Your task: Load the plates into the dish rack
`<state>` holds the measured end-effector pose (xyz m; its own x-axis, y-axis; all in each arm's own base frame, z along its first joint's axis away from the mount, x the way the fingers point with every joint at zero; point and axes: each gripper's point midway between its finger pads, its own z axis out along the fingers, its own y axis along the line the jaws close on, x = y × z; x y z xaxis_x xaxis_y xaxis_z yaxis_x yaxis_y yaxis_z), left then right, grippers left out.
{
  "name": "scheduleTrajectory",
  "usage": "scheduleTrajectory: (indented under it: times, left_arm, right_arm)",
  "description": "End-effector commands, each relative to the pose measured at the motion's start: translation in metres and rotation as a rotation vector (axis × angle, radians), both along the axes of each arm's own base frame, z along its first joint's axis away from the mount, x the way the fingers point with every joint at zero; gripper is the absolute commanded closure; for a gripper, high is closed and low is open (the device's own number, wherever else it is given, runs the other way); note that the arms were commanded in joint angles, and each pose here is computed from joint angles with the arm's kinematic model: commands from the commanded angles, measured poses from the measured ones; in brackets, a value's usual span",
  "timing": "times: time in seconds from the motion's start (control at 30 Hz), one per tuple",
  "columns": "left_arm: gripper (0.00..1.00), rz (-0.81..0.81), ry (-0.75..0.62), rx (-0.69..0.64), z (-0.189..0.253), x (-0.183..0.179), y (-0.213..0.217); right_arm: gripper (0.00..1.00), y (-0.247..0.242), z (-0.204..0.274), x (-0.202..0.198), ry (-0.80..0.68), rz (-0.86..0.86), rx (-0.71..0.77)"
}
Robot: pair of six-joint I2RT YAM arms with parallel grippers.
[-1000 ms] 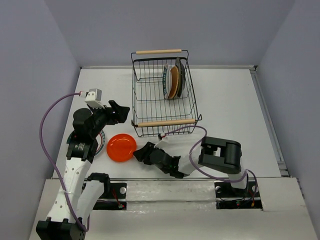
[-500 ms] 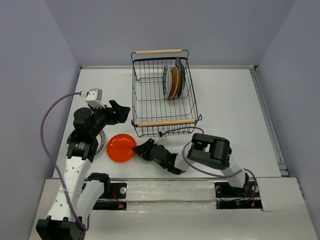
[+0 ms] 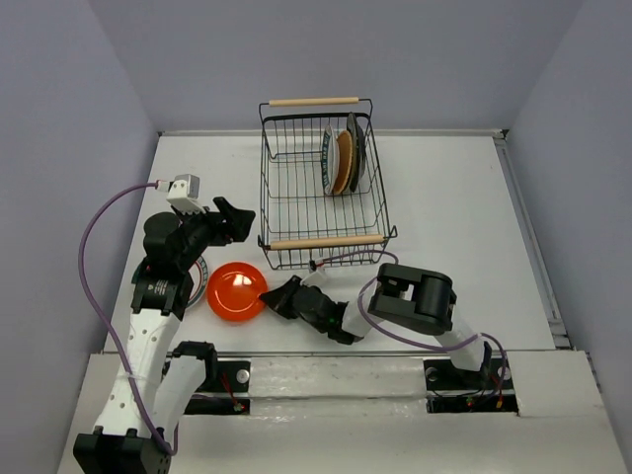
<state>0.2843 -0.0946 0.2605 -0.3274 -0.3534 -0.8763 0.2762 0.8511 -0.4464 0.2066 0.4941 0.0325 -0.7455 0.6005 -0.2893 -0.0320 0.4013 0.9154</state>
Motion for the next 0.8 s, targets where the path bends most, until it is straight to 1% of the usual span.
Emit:
scheduleTrajectory:
  times: [0.0,0.1,0.2,0.27,0.3,0.33,0.4,0.43,0.47,0.5,0.53,0.57,0.6,0.63,0.67,0.7,0.73,0.77]
  left_arm:
    - [0.05,-0.011,-0.059,-0.008,0.016,0.001,0.000]
    - [0.05,-0.004,-0.062,-0.008,0.017,0.001,0.002]
    - [0.05,0.004,-0.070,-0.003,0.019,0.001,0.004]
    - [0.05,0.016,-0.083,-0.001,0.023,0.001,0.006]
    - [0.05,0.028,-0.092,0.001,0.025,0.001,0.010]
    - [0.05,0.040,-0.099,0.002,0.027,0.001,0.012]
    - [0.05,0.061,-0.110,0.004,0.031,0.001,0.017]
    - [0.05,0.078,-0.114,0.005,0.032,0.002,0.021]
    - [0.05,0.096,-0.122,0.007,0.034,0.002,0.025]
    - [0.05,0.103,-0.125,0.006,0.035,0.001,0.027]
    - [0.05,0.121,-0.127,0.005,0.036,0.002,0.032]
    - [0.05,0.134,-0.131,0.003,0.037,0.002,0.035]
    - [0.05,0.133,-0.130,0.001,0.037,0.002,0.035]
    - [0.05,0.128,-0.127,-0.001,0.036,0.002,0.035]
    - [0.05,0.123,-0.123,-0.003,0.035,0.002,0.033]
    - [0.05,0.118,-0.121,-0.005,0.034,0.001,0.033]
    - [0.05,0.112,-0.117,-0.007,0.033,0.001,0.032]
    - [0.05,0.112,-0.117,-0.007,0.033,0.001,0.032]
  right_arm:
    - [0.93,-0.028,-0.002,0.002,-0.025,-0.035,-0.066]
    - [0.93,-0.037,0.006,-0.002,-0.062,-0.013,-0.086]
    - [0.93,-0.050,0.016,-0.017,-0.126,0.024,-0.170]
    - [0.93,-0.057,0.036,-0.029,-0.213,0.074,-0.237]
    - [0.93,-0.057,0.044,-0.042,-0.278,0.105,-0.282]
    - [0.93,-0.061,0.062,-0.049,-0.310,0.117,-0.306]
    - [0.93,-0.067,0.079,-0.066,-0.365,0.122,-0.354]
    - [0.93,-0.077,0.078,-0.070,-0.389,0.136,-0.430]
    - [0.93,-0.083,0.085,-0.068,-0.397,0.128,-0.454]
    - [0.93,-0.084,0.114,-0.071,-0.417,0.122,-0.419]
    - [0.93,-0.094,0.112,-0.071,-0.432,0.143,-0.497]
    - [0.93,-0.093,0.146,-0.068,-0.461,0.126,-0.468]
    - [0.93,-0.094,0.159,-0.066,-0.489,0.125,-0.493]
    - [0.93,-0.104,0.160,-0.063,-0.526,0.146,-0.603]
    - [0.93,-0.102,0.197,-0.054,-0.561,0.089,-0.592]
    - [0.93,-0.106,0.211,-0.049,-0.591,0.070,-0.634]
    - [0.93,-0.115,0.223,-0.037,-0.652,0.057,-0.725]
    - [0.93,-0.118,0.241,-0.027,-0.681,0.021,-0.748]
